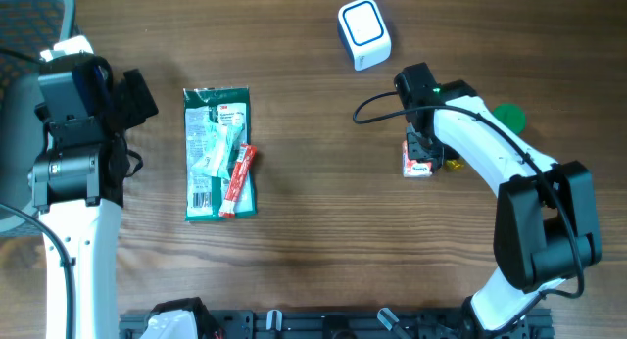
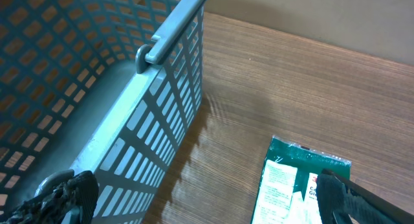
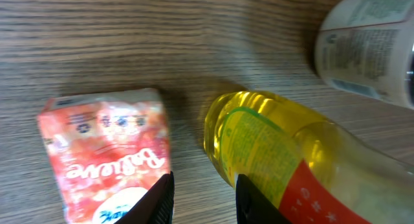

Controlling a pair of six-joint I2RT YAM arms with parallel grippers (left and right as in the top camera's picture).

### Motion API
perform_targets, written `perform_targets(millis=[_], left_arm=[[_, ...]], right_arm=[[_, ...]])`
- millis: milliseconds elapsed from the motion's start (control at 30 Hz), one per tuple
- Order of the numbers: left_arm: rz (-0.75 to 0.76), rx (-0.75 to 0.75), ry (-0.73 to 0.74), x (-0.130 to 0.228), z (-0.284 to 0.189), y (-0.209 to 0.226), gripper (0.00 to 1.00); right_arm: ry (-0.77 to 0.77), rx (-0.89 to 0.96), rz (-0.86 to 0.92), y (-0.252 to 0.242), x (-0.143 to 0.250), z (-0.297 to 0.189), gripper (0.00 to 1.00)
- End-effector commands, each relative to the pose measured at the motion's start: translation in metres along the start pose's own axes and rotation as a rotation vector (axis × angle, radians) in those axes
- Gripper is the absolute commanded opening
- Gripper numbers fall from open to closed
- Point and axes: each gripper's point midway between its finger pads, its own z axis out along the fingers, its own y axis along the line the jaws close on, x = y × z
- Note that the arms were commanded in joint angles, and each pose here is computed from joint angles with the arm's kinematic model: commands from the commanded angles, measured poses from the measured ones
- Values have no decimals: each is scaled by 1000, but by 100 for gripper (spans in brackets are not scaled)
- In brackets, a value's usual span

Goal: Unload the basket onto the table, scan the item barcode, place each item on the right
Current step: 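Lower the tissue pack beside the Vim bottle and release it, then move the right gripper left to the red tube on the gloves pack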

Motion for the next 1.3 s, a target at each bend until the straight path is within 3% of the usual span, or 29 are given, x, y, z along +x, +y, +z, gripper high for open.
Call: perform_targets(millis=[0,233,367,500,600,767,900,933,967,1000,1100,1133,1167,1267], left_arm=[[-3,1,-4,-2,0,1,100],[-3,1,-4,-2,0,1,100],[-3,1,-4,-2,0,1,100],[-3,1,-4,-2,0,1,100],[-3,1,-4,-2,0,1,100],[-3,1,-4,-2,0,1,100],[-3,1,-4,-2,0,1,100],[-3,1,-4,-2,0,1,100],[-3,1,-4,-2,0,1,100],[-3,1,-4,-2,0,1,100],[-3,1,-4,-2,0,1,100],[-3,1,-4,-2,0,1,100],[-3,1,-4,-2,0,1,100],[-3,1,-4,-2,0,1,100]], right_arm=[[-2,82,-11,-11,1,5,32],[-9,81,-8,-11,0,5,33],[-17,-125,-52,24,-9,-3,36],[-68,-351,-54,57,-39,-62,38],[-115,-622,-76,103,-53,-118,40],[-110,-907,-94,185,-38,-169,43],[-109,-1000,-90,241,-15,-200,50],[-109,-1015,-102,252,-8,-207,57],[-109,-1034,-119,266,2,-216,89],[-118,-1045,-139,278,11,-223,100],[-190,-1043,-205,305,30,-240,100],[-211,-1026,-199,312,36,-242,95],[-222,-998,-164,316,39,-242,80],[-260,-912,-67,326,49,-237,61]])
